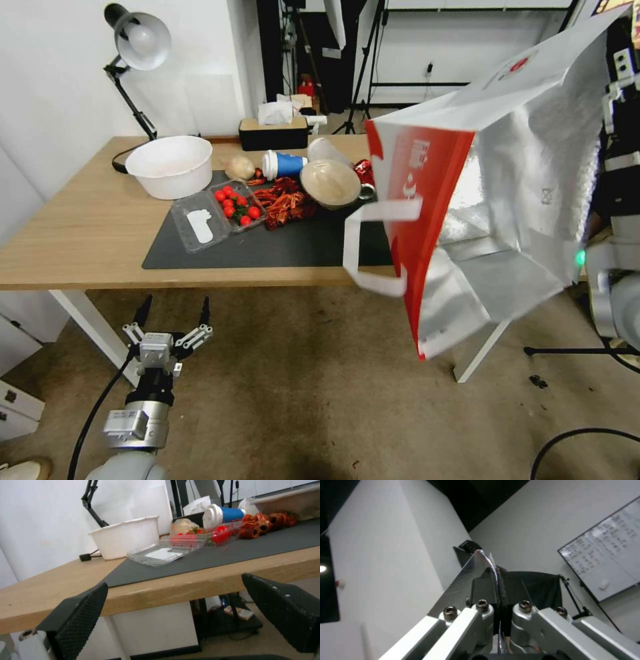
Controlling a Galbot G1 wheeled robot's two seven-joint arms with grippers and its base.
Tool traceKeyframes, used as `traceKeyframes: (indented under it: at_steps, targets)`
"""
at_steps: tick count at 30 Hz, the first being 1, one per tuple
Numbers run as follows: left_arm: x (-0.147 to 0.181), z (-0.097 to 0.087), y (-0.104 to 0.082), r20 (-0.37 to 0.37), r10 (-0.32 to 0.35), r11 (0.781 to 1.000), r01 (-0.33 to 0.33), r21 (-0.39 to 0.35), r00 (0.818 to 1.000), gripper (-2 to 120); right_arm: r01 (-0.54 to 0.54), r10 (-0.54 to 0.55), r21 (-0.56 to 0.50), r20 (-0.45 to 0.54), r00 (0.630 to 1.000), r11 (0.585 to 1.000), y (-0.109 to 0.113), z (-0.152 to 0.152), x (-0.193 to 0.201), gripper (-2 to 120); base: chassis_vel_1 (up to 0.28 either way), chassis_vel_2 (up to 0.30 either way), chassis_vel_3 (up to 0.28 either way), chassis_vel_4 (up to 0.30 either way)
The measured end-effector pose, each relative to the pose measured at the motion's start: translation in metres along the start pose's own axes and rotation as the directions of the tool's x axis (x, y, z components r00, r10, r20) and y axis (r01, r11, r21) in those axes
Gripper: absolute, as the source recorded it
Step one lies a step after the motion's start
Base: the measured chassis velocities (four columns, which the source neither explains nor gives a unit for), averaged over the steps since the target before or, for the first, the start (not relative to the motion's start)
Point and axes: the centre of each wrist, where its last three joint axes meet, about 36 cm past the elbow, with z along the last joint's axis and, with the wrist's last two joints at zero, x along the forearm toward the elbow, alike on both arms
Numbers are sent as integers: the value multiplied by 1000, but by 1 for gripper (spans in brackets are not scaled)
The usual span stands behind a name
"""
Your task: Pick up the food delivery bag from the floor and place it on the table.
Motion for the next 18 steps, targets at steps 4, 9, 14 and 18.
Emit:
traceKeyframes:
  at_steps: [4, 9, 14, 18]
  targets:
    - [0, 0, -1, -1, 0, 1000, 0, 0, 1000, 100, -53, 53, -10, -3, 999, 999, -11, 5, -7, 0, 0, 0, 0, 0]
    - [2, 2, -2, -4, 1, 1000, -1, -3, 1000, 100, -146, 146, -4, -7, 989, 989, -28, 11, -14, 0, 0, 0, 0, 0]
    - [2, 2, -2, -3, 0, 1000, 0, -4, 1000, 100, -189, 189, 16, -11, 982, 982, -40, 12, -16, 0, 0, 0, 0, 0]
    - [2, 2, -2, -3, 1, 1000, -1, -3, 1000, 100, -216, 216, 42, -5, 976, 976, -50, 7, -17, 0, 0, 0, 0, 0]
